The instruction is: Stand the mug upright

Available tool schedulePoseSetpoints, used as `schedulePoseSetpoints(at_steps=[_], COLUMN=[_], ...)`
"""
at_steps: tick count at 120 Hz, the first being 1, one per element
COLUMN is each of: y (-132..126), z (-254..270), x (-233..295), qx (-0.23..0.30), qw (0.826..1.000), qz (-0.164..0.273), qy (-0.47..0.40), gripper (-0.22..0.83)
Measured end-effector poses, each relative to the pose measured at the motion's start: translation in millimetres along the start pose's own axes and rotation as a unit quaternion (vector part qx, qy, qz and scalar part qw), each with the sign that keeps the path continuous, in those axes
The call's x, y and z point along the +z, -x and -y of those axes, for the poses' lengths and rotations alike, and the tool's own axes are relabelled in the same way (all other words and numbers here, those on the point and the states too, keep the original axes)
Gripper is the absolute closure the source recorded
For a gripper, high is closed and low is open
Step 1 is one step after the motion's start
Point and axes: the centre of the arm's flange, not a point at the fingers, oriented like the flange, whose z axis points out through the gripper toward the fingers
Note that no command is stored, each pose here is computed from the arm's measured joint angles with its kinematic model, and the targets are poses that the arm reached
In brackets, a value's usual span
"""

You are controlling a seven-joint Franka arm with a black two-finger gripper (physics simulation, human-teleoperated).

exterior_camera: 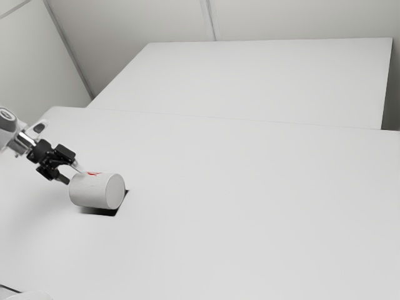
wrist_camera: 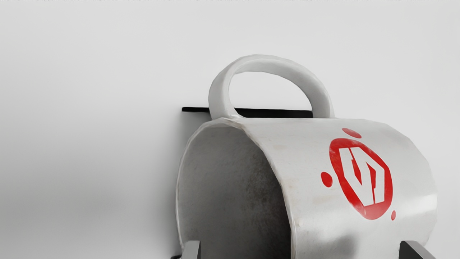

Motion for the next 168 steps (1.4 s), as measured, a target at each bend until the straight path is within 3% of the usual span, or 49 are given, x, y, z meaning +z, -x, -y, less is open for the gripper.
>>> schedulePoseSetpoints(at_steps=[60,88,96,124,168], y=[6,15,16,16,10], z=[16,21,17,6,-47], x=[29,45,47,50,24], qx=[0.057,0.067,0.069,0.076,0.122], qw=[0.990,0.982,0.980,0.977,0.977], qz=[-0.053,-0.049,-0.042,-0.027,-0.030], qy=[0.117,0.171,0.180,0.196,0.174], gripper=[0.00,0.02,0.09,0.52,0.75])
